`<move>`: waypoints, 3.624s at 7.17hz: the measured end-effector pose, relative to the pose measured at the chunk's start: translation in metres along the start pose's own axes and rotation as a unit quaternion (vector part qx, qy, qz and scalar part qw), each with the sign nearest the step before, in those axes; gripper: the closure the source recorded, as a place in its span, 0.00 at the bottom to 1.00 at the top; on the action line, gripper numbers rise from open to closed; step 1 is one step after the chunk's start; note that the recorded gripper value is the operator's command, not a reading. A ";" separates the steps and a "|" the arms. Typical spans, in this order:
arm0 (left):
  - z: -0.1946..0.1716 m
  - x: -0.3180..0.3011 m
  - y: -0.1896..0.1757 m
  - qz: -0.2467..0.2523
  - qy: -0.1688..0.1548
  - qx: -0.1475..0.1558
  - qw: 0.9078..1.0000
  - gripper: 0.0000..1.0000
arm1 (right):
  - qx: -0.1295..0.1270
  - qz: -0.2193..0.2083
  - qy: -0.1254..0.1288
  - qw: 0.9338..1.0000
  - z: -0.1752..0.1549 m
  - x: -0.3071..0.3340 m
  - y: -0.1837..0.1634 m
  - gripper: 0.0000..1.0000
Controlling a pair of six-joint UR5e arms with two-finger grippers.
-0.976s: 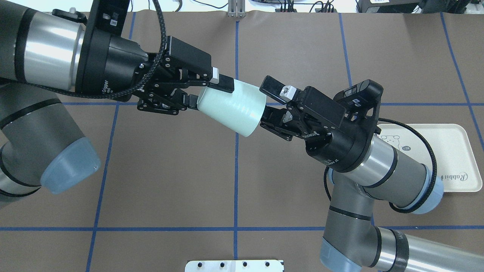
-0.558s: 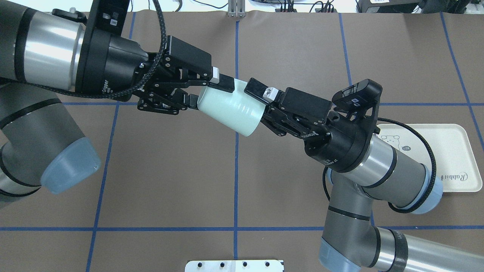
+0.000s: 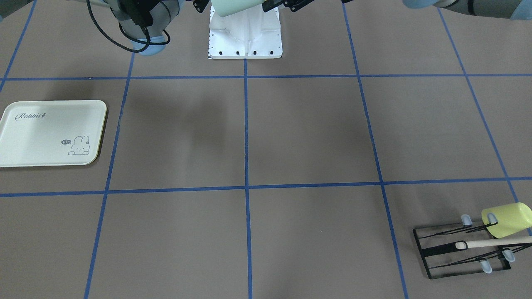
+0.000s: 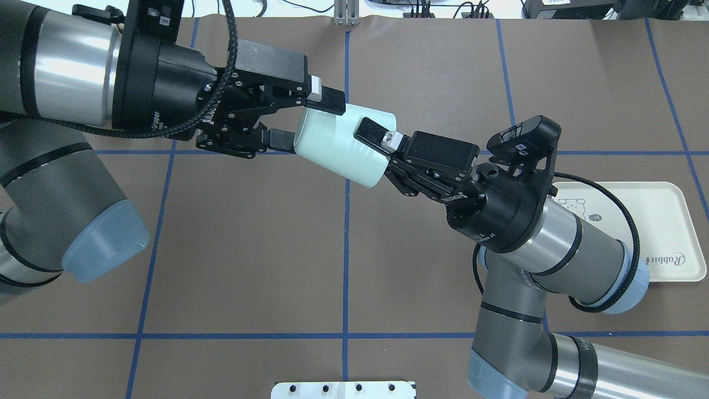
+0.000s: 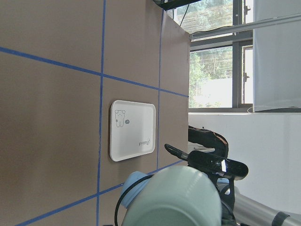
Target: Left arm grabs green cup and hands to right arm on tray
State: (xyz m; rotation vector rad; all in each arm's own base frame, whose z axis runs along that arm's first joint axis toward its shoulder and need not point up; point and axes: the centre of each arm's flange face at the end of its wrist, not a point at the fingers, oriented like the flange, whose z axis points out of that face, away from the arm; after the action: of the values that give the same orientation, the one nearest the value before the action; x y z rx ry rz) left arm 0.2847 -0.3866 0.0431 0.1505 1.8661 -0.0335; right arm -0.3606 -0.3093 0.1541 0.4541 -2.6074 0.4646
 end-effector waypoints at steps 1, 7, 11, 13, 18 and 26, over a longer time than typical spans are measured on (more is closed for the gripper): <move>-0.001 -0.001 -0.003 0.027 0.002 0.010 1.000 0.00 | 0.000 0.000 -0.002 1.000 0.000 -0.002 0.000 1.00; -0.003 -0.006 -0.008 0.042 -0.002 0.026 0.999 0.00 | 0.048 -0.082 0.143 0.985 -0.007 0.020 -0.064 1.00; 0.016 -0.040 -0.031 0.029 -0.036 0.045 0.998 0.00 | 0.032 -0.137 0.383 0.913 0.002 0.021 -0.149 1.00; 0.022 -0.073 -0.043 0.044 -0.077 0.050 0.995 0.00 | 0.017 -0.139 0.478 0.867 -0.014 0.000 -0.196 1.00; -0.024 -0.171 -0.109 0.116 -0.352 0.028 0.928 0.00 | -0.036 -0.157 0.698 0.698 -0.082 -0.034 -0.256 1.00; -0.333 -0.340 -0.154 0.146 -0.556 -0.103 0.812 0.00 | -0.193 -0.175 0.803 0.536 -0.160 -0.057 -0.242 1.00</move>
State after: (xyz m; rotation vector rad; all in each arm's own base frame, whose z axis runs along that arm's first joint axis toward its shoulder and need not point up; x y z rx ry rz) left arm 0.0478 -0.5356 0.4578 0.2054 0.6423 0.2479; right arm -0.1595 -0.4482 0.3205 0.1538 -0.6733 0.0007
